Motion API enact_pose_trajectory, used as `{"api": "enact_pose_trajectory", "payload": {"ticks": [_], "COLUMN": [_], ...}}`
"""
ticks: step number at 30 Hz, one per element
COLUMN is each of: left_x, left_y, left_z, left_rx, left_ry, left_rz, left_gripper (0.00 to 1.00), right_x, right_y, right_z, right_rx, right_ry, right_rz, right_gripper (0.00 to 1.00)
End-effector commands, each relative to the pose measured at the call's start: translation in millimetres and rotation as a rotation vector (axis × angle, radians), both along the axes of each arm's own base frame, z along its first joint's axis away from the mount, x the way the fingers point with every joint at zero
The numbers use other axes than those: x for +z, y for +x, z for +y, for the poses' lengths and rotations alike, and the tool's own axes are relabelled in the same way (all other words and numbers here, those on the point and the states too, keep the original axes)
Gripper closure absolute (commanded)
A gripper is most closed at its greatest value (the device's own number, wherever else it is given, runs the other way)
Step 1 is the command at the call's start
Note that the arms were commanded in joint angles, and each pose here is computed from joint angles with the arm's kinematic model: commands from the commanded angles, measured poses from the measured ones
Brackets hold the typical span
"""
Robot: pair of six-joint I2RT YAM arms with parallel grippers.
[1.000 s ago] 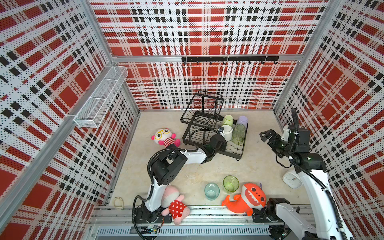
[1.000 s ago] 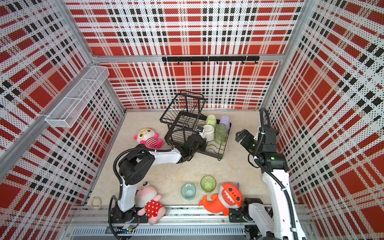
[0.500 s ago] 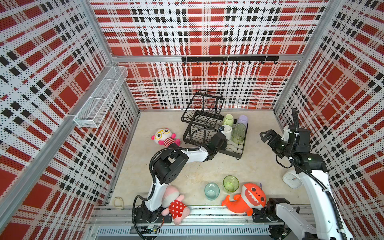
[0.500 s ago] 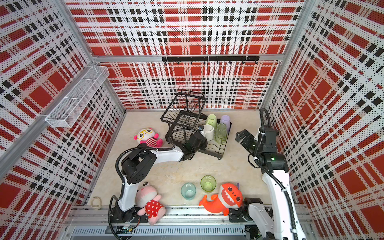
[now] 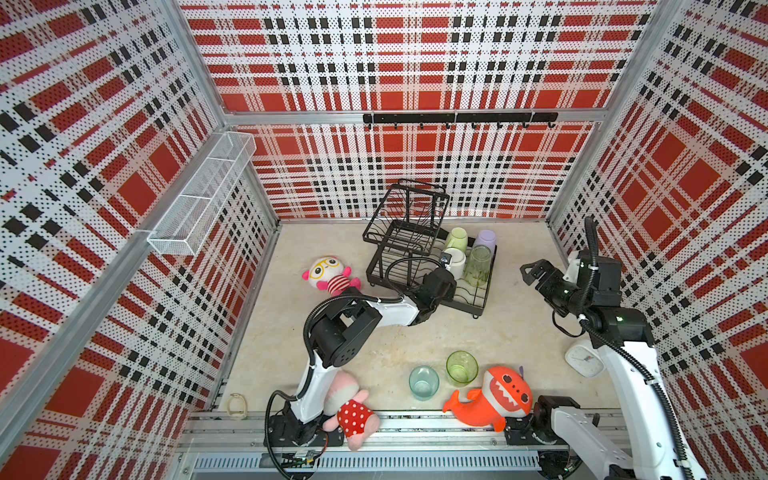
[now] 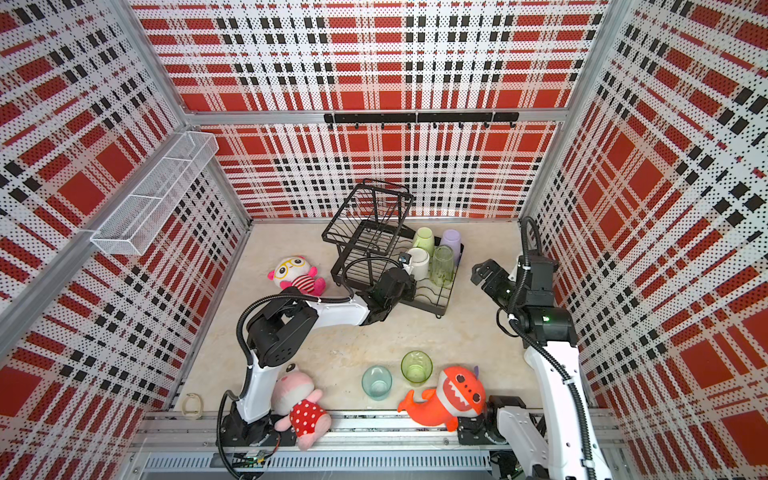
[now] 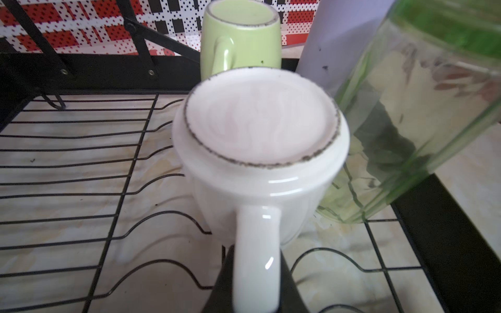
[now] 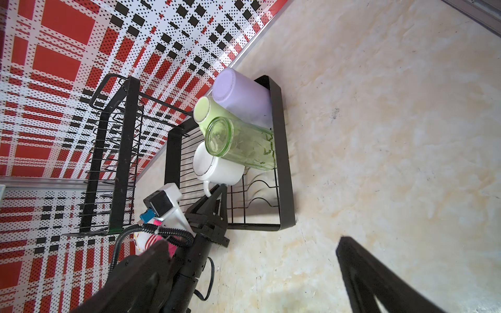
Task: Load cups into a dish rack
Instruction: Place the cup on the dish rack.
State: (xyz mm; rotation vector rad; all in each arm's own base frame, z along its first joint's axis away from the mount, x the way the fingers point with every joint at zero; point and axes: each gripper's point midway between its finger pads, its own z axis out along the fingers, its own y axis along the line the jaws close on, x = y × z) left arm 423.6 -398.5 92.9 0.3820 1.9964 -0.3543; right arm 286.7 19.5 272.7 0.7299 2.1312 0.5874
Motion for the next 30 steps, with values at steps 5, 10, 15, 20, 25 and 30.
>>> {"api": "enact_pose_trajectory", "payload": {"ticks": [5,10,15,20,25,30], "left_x": [8,6,5,5,1,-2], "left_y": [6,11,20,24,24,24], "left_z": [-6,-3,4,7,5,6], "left_rx": [0.008,0.017,0.049,0.070,0.065,0.061], "left_ry": [-0.059,-0.071,-0.068,-0.050,-0.050,-0.052], "left_rz": [-0.053,-0.043,-0.028,-0.033,-0.024,-0.018], "left_gripper": [1.00,0.99,0.98,0.98,0.94,0.73], "right_x": [12,15,17,18,19,20], "right_y": [-3,-3,-4,-5,-4,-3], "right_z": [-4,-3,-3,-3,-2,-2], "right_rx": [-0.011,-0.007,-0.006,-0.007,-0.005,-0.004], "right_ry": [-0.015,-0.012,-0.010,-0.011,-0.010,-0.011], "right_rz": [-0.033,-0.041,-0.045,-0.048,-0.047,-0.051], "right_gripper": [0.00,0.00,0.00,0.00,0.00,0.00]}}
